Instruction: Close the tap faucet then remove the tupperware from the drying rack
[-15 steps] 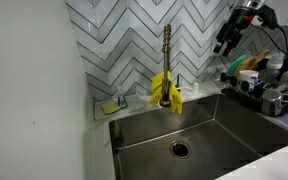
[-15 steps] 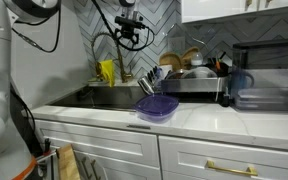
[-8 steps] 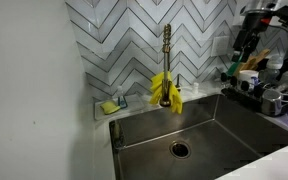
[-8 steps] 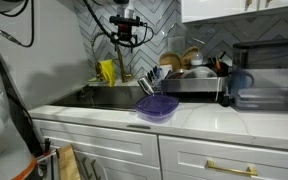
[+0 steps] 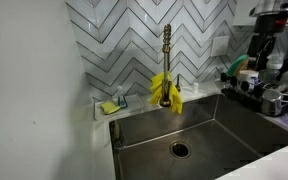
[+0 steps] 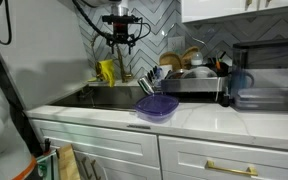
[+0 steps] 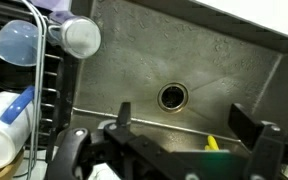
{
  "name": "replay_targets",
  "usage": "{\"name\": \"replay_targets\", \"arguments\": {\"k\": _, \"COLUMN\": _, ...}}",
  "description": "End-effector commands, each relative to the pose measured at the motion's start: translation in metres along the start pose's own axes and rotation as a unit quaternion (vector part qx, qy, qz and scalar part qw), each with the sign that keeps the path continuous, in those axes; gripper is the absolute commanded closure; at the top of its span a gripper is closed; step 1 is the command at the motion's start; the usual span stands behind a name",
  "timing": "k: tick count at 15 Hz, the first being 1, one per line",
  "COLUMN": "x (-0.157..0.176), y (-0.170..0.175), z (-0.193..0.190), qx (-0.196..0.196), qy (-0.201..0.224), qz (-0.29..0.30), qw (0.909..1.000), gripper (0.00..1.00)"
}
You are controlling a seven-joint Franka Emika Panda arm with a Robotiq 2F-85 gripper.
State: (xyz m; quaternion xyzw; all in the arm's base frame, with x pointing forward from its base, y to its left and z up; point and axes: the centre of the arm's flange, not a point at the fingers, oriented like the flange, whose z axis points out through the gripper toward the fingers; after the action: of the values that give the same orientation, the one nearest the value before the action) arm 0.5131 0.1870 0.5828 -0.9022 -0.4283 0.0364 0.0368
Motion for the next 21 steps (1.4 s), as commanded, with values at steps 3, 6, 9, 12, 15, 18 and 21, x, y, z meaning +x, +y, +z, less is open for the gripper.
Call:
{"name": "replay_targets", "arguments": {"k": 3, "x": -0.002, "y": 0.000, "z": -0.004, "qx": -0.022, "qy": -0.012, "qz": 0.001, "qw": 0.9997, "gripper": 0.00}}
{"name": "replay_targets", "arguments": {"k": 6, "x": -0.027, "y": 0.000, "z": -0.014, "qx": -0.087, "qy": -0.057, "qz": 0.023, "qw": 0.9943, "gripper": 0.00}}
{"name": "replay_targets", "arguments": {"k": 9, "x": -0.074, "y": -0.007, "z": -0.019, "qx": -0.142, "qy": -0.091, "qz": 0.079, "qw": 0.9824, "gripper": 0.00}}
{"name": "replay_targets", "arguments": {"k": 12, "x": -0.113, "y": -0.012, "z": -0.019, "qx": -0.184, "qy": -0.101, "qz": 0.147, "qw": 0.9666, "gripper": 0.00}}
{"name": "replay_targets", "arguments": {"k": 15, "x": -0.139, "y": -0.016, "z": -0.005, "qx": -0.191, "qy": -0.053, "qz": 0.220, "qw": 0.9553, "gripper": 0.00}}
{"name": "replay_targets", "arguments": {"k": 18, "x": -0.124, "y": -0.006, "z": -0.021, "qx": -0.185, "qy": -0.065, "qz": 0.205, "qw": 0.9589, "gripper": 0.00}}
{"name": "replay_targets", "arguments": {"k": 21, "x": -0.128, "y": -0.008, "z": -0.018, "qx": -0.187, "qy": -0.062, "qz": 0.212, "qw": 0.9572, "gripper": 0.00}}
